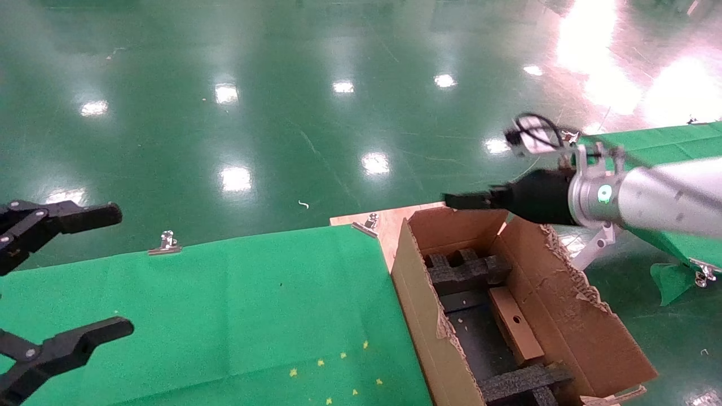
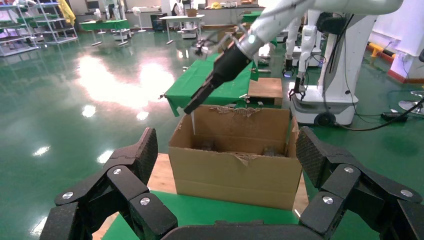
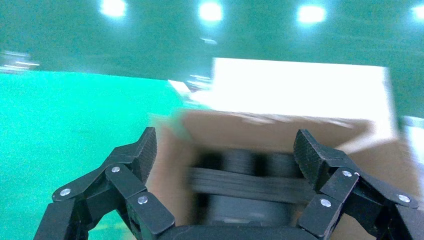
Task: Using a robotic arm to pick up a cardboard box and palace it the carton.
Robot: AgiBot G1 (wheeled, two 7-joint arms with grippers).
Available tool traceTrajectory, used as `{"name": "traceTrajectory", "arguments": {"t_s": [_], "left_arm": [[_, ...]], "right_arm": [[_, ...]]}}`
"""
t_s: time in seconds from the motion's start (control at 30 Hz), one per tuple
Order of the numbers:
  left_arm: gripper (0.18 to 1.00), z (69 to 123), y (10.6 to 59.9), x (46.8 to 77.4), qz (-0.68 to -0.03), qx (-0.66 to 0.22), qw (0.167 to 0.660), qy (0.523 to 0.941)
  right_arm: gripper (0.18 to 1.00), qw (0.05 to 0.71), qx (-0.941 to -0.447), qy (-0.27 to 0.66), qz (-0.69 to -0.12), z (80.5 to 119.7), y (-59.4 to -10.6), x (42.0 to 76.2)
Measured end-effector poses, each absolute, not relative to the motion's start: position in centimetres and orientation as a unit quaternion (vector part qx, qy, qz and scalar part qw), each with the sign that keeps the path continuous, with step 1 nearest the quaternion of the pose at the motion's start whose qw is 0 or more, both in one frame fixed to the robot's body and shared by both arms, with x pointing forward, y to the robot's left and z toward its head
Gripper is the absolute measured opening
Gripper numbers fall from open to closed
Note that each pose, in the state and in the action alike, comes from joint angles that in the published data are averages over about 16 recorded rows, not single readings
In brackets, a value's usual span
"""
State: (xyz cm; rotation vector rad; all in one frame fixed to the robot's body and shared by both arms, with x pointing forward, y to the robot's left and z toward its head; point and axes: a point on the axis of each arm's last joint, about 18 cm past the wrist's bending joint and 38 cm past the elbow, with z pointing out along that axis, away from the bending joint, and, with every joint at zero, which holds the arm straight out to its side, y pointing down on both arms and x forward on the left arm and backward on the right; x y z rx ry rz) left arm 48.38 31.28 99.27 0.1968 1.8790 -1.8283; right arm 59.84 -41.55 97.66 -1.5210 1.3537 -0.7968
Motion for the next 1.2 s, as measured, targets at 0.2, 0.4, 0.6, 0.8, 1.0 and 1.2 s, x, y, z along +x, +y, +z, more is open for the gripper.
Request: {"name": "traceTrajectory", "arguments": {"t_s": [0.2,0.4,0.6,0.8,1.0,1.2], "left_arm": [[1.001,99.3,31.3,48.4,-0.673,0.072,0.254,0.691],[1.001,99.3,31.3,48.4,-0.673,0.072,0.254,0.691],[1.001,99.3,31.3,48.4,-0.673,0.072,0.254,0.691],[1.001,99.3,31.3,48.4,-0.673,0.072,0.254,0.691],[1.001,99.3,31.3,48.4,-0.673,0.072,0.254,0.691],[1.001,99.3,31.3,48.4,-0.673,0.072,0.254,0.691]], "right_arm": [[1.000,0.520,-0.633,0.513,-0.256,100.7,-38.7,58.0],[1.001,0.539,-0.639,0.498,-0.231,101.6,-37.9,57.1],[1.001,0.539,-0.651,0.484,-0.226,101.3,-37.4,57.0],[1.001,0.540,-0.677,0.449,-0.219,100.8,-36.4,56.6],[1.001,0.546,-0.707,0.398,-0.209,100.4,-35.1,56.0],[1.001,0.555,-0.732,0.341,-0.200,100.0,-33.9,55.3]]}}
